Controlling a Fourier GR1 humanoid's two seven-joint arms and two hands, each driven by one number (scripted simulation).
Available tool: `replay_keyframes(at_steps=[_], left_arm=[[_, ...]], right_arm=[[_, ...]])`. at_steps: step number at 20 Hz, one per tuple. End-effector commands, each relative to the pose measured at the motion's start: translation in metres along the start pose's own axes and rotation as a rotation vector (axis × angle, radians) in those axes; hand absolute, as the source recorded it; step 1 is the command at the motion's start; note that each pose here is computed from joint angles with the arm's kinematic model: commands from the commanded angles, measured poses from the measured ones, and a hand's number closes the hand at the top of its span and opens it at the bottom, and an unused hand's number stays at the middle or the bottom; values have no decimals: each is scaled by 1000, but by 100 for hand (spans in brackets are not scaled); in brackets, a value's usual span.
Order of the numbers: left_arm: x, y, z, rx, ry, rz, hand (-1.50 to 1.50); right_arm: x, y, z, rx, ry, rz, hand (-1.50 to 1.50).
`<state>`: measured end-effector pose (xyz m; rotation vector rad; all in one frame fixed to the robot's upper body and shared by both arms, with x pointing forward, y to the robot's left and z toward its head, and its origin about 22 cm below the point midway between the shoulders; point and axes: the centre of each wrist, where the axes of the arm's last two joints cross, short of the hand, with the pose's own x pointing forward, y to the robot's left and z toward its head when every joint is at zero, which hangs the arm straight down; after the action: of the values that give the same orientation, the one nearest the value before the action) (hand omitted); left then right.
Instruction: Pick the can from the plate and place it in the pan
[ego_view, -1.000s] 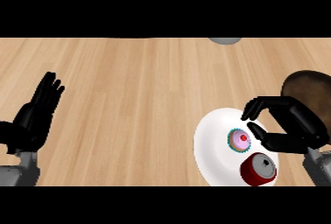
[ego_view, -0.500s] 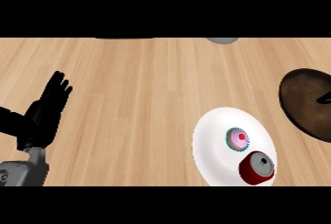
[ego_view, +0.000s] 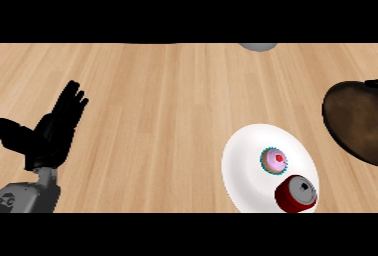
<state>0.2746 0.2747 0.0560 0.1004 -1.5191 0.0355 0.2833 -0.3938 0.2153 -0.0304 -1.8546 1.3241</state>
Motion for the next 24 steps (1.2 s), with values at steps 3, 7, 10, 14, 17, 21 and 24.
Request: replay_keyframes(at_steps=[3, 7, 10, 14, 17, 21, 24], left_arm=[[-11, 1, 5, -1, 6, 1, 0], [0, -14, -3, -12, -6, 8, 0], [-2, 1, -7, 11, 11, -25, 0], [2, -4, -3, -28, 3, 9, 0], [0, -9, 7, 10, 4, -1, 0], [2, 1, -6, 12, 3, 15, 0], [-16, -16, -6, 11, 0, -5, 0]], right_arm=[[39, 11, -45, 227, -12, 188, -150], [45, 18, -59, 363, 52, 277, -150], [58, 30, -53, 571, 121, 308, -150], [45, 63, -57, 681, 143, 362, -150], [77, 45, -63, 683, 136, 409, -150], [70, 71, -49, 699, 102, 527, -150], [98, 63, -53, 653, 116, 618, -150]])
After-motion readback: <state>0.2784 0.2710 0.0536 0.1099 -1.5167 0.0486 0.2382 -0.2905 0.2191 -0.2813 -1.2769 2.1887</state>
